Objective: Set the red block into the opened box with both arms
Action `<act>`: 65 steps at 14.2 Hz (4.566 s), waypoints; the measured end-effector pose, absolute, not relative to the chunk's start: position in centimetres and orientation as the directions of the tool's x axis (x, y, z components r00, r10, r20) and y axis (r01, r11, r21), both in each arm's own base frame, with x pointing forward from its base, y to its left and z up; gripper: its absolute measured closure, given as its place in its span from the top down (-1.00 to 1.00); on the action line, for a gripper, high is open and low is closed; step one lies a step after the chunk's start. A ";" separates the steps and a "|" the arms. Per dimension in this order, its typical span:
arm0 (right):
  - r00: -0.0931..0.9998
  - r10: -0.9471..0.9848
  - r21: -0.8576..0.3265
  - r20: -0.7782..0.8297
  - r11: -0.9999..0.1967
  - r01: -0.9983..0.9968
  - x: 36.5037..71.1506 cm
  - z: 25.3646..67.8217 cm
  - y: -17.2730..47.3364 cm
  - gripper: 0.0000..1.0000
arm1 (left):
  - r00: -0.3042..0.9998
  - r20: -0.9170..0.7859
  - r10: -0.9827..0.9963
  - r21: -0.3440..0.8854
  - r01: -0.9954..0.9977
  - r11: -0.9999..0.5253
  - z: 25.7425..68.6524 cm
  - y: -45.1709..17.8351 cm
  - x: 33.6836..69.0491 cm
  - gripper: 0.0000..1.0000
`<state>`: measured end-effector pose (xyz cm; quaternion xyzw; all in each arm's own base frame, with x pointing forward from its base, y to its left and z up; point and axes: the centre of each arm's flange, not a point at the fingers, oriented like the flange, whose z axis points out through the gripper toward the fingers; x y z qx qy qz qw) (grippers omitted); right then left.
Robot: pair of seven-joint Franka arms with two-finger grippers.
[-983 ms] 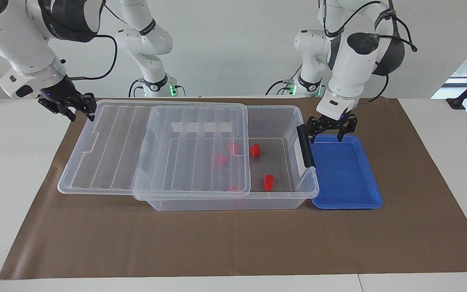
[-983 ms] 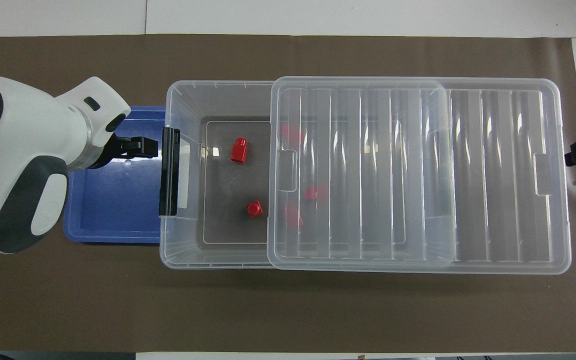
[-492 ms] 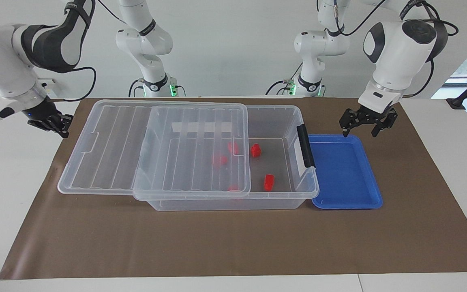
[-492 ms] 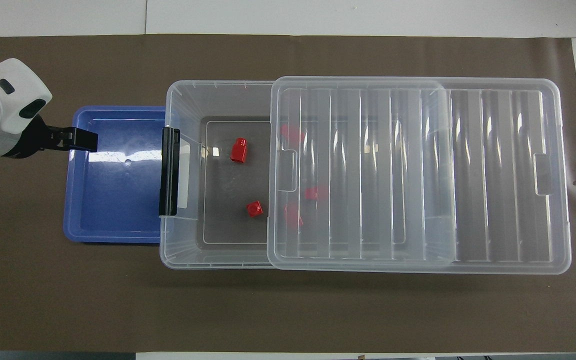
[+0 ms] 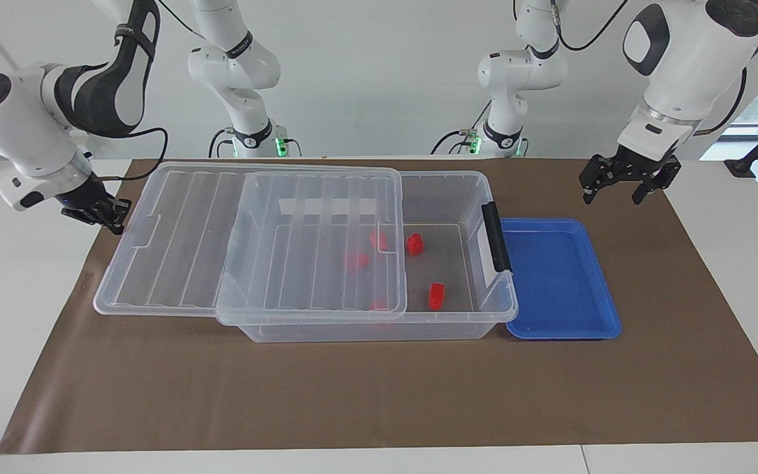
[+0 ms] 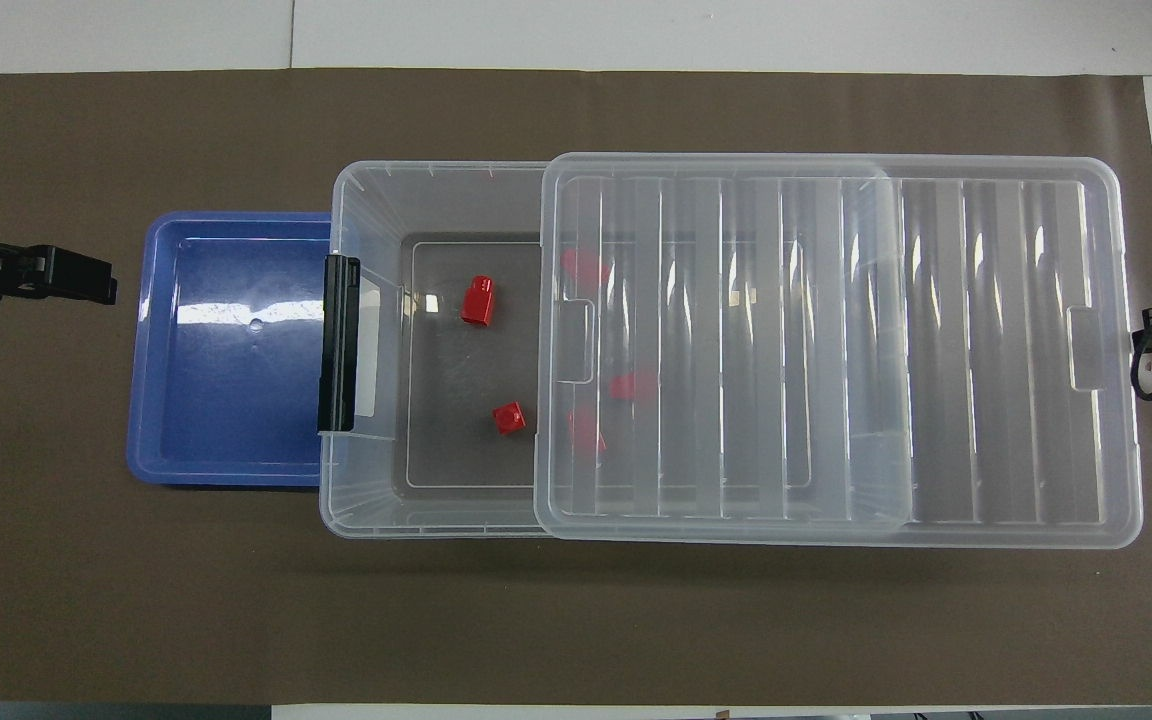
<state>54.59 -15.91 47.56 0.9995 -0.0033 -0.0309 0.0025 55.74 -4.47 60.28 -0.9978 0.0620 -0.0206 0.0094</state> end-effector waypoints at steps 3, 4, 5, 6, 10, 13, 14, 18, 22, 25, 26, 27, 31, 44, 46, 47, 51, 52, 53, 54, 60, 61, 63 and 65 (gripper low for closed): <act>0.998 -0.005 0.005 -0.063 -1.000 -0.004 54.7 47.5 -15.5 -0.98 | 0.994 0.011 -0.108 -0.005 -0.108 -0.994 60.4 -3.6 55.5 1.00; 0.998 -0.006 0.005 -0.063 -1.000 -0.006 54.7 47.5 -15.3 -0.98 | 0.995 0.006 -0.104 0.009 -0.104 -0.995 60.4 -3.5 55.4 1.00; 0.998 -0.008 0.005 -0.063 -1.000 -0.008 54.9 47.5 -14.9 -0.98 | 0.995 0.006 -0.102 0.015 -0.102 -0.995 60.6 -3.4 55.3 1.00; 0.998 -0.015 0.006 -0.063 -1.000 -0.015 55.0 47.5 -14.4 -0.98 | 0.995 0.005 -0.102 0.018 -0.102 -0.995 60.6 -3.4 55.3 1.00; 0.998 -0.021 0.006 -0.062 -1.000 -0.021 55.4 47.5 -12.8 -0.98 | 0.995 -0.010 -0.103 0.022 -0.102 -0.994 60.5 -3.5 55.1 1.00; 0.997 -0.043 0.008 -0.062 -0.999 -0.042 55.7 47.4 -11.5 -0.98 | 0.995 -0.012 -0.103 0.023 -0.103 -0.994 60.5 -3.5 55.0 1.00; 0.997 -0.051 0.009 -0.062 -0.999 -0.050 55.8 47.4 -10.7 -0.98 | 0.995 -0.012 -0.104 0.023 -0.103 -0.994 60.5 -3.5 55.0 1.00; 0.996 -0.064 0.010 -0.062 -0.998 -0.063 56.2 47.4 -8.4 -0.98 | 0.995 -0.012 -0.104 0.023 -0.103 -0.994 60.5 -3.5 55.0 1.00; 0.994 -0.085 0.012 -0.062 -0.996 -0.084 56.5 47.4 -6.3 -0.98 | 0.995 -0.012 -0.104 0.023 -0.103 -0.994 60.5 -3.5 55.0 1.00; 0.993 -0.103 0.013 -0.062 -0.995 -0.103 56.6 47.4 -4.6 -0.98 | 0.995 -0.012 -0.104 0.023 -0.103 -0.994 60.5 -3.5 55.0 1.00; 0.992 -0.112 0.014 -0.062 -0.994 -0.112 56.7 47.3 -3.9 -0.98 | 0.995 -0.012 -0.104 0.023 -0.103 -0.994 60.5 -3.5 55.0 1.00; 0.991 -0.121 0.015 -0.063 -0.993 -0.120 56.7 47.3 -3.2 -0.98 | 0.995 -0.012 -0.104 0.023 -0.103 -0.994 60.5 -3.5 55.0 1.00; 0.989 -0.135 0.016 -0.064 -0.991 -0.134 56.7 47.2 -1.5 -0.98 | 0.995 -0.012 -0.104 0.023 -0.103 -0.994 60.5 -3.5 55.0 1.00; 0.980 -0.187 0.023 -0.067 -0.982 -0.186 56.5 47.0 1.8 -0.98 | 0.995 -0.012 -0.104 0.023 -0.103 -0.994 60.5 -3.5 55.0 1.00; 0.979 -0.190 0.024 -0.067 -0.982 -0.189 56.5 47.0 2.4 -0.98 | 0.995 -0.012 -0.104 0.023 -0.103 -0.994 60.5 -3.5 55.0 1.00; 0.979 -0.190 0.024 -0.067 -0.982 -0.189 56.5 47.0 2.7 -0.98 | 0.995 -0.012 -0.104 0.023 -0.103 -0.994 60.5 -3.5 55.0 1.00; 0.976 -0.206 0.026 -0.068 -0.979 -0.204 56.4 46.9 4.0 -0.98 | 0.995 -0.012 -0.104 0.023 -0.103 -0.994 60.5 -3.5 55.0 1.00; 0.976 -0.205 0.026 -0.068 -0.979 -0.204 56.4 46.9 4.1 -0.98 | 0.995 -0.012 -0.104 0.023 -0.103 -0.994 60.5 -3.5 55.0 1.00; 0.976 -0.205 0.026 -0.068 -0.979 -0.204 56.4 46.9 4.1 -0.98 | 0.995 -0.012 -0.104 0.023 -0.103 -0.994 60.5 -3.5 55.0 1.00; 0.976 -0.206 0.026 -0.068 -0.979 -0.204 56.4 46.9 4.1 -0.98 | 0.995 -0.012 -0.104 0.023 -0.103 -0.994 60.5 -3.5 55.0 1.00; 0.974 -0.216 0.027 -0.068 -0.976 -0.214 56.3 46.9 4.9 -0.98 | 0.995 -0.012 -0.104 0.023 -0.103 -0.994 60.5 -3.5 55.0 1.00; 0.974 -0.214 0.027 -0.068 -0.977 -0.213 56.3 46.9 5.0 -0.98 | 0.995 -0.012 -0.104 0.023 -0.103 -0.994 60.5 -3.5 55.0 1.00; 0.975 -0.212 0.027 -0.068 -0.977 -0.211 56.2 46.9 5.2 -0.98 | 0.995 -0.012 -0.104 0.023 -0.103 -0.994 60.5 -3.5 55.0 1.00; 0.974 -0.212 0.029 -0.076 -0.977 -0.210 56.2 47.1 5.2 -0.98 | 0.995 -0.012 -0.104 0.023 -0.103 -0.994 60.5 -3.5 55.0 1.00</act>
